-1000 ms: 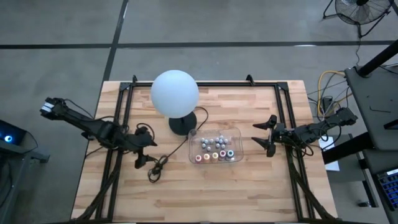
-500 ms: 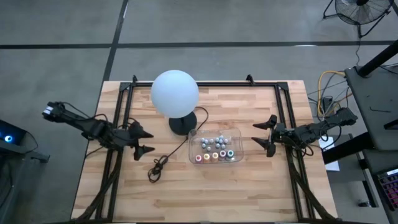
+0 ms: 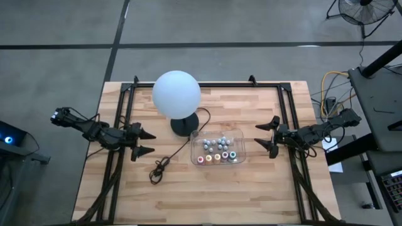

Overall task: Pick & Place food coloring
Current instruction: Return to Home Position

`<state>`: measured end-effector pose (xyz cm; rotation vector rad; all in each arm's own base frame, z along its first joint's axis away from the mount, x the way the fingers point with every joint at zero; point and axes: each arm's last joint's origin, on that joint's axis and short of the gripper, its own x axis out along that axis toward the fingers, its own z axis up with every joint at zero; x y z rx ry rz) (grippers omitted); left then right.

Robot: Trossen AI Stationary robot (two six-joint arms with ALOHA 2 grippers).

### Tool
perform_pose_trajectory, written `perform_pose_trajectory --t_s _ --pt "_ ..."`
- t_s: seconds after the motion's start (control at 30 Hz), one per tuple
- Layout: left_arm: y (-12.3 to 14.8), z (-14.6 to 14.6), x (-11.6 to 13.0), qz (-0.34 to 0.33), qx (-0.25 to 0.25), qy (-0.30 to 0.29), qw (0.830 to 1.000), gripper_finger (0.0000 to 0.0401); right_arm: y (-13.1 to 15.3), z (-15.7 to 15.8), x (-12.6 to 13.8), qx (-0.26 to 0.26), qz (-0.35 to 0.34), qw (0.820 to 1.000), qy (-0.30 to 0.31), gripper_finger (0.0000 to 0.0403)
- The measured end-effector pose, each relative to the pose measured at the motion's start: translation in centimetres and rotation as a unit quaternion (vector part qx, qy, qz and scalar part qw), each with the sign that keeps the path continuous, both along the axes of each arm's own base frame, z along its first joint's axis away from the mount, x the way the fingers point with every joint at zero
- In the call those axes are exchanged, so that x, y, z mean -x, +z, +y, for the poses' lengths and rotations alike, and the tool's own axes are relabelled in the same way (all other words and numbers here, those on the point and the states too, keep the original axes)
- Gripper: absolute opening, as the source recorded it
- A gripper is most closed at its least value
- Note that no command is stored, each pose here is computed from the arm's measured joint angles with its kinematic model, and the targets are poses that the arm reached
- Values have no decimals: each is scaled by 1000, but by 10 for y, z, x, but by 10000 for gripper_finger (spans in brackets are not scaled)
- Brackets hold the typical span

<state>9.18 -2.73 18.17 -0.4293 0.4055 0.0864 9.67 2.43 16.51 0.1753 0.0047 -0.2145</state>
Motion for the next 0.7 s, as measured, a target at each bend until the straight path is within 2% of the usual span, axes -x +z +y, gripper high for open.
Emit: perform_pose_trajectory --t_s 0.33,0.53,0.7 --pt "-20 2 4 -46 -6 -8 999 325 0 0 0 0 0 1000 0 303" --pt "-14 3 8 -98 -20 -17 995 325 0 0 0 0 0 1000 0 310" --pt "-13 5 8 -105 -50 -13 993 325 0 0 0 0 0 1000 1 307"
